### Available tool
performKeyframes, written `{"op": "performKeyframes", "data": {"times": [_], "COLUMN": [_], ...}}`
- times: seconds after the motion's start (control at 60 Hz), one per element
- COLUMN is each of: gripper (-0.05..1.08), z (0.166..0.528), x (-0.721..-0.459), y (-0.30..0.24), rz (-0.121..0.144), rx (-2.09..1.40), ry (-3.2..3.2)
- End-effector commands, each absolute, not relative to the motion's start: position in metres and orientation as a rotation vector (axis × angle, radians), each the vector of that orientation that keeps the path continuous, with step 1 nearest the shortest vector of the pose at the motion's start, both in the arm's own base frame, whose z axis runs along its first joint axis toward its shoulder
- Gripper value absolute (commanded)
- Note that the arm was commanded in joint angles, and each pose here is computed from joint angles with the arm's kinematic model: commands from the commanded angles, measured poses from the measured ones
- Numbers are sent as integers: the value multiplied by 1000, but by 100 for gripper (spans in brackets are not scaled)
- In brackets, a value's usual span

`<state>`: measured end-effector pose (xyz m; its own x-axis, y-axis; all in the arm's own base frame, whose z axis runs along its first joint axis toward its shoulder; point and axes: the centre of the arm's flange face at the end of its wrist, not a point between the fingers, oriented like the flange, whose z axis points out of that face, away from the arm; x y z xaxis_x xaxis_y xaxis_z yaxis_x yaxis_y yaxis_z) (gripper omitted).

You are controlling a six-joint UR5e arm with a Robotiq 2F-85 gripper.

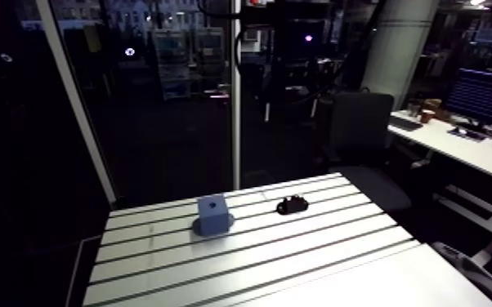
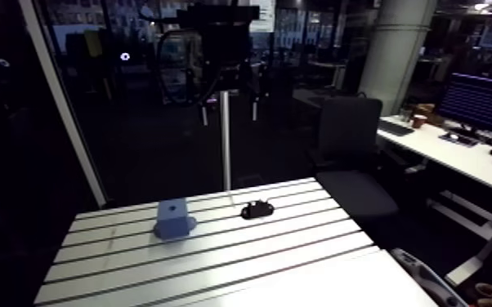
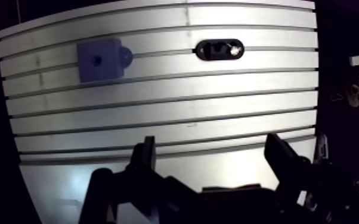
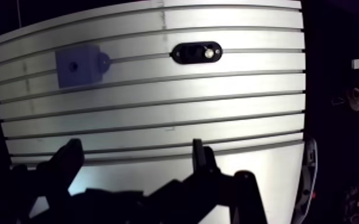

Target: Pick up the M10 bolt and insert it into the hex recess until seated.

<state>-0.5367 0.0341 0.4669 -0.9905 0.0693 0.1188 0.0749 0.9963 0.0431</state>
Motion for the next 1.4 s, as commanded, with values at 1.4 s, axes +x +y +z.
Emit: {"op": "performKeyframes", "data": {"times": [1.4], "gripper": [6], "z": [257], "x": [-584], "y": [150], "rz": [94], "rx": [-177], "ry": [-2938]}}
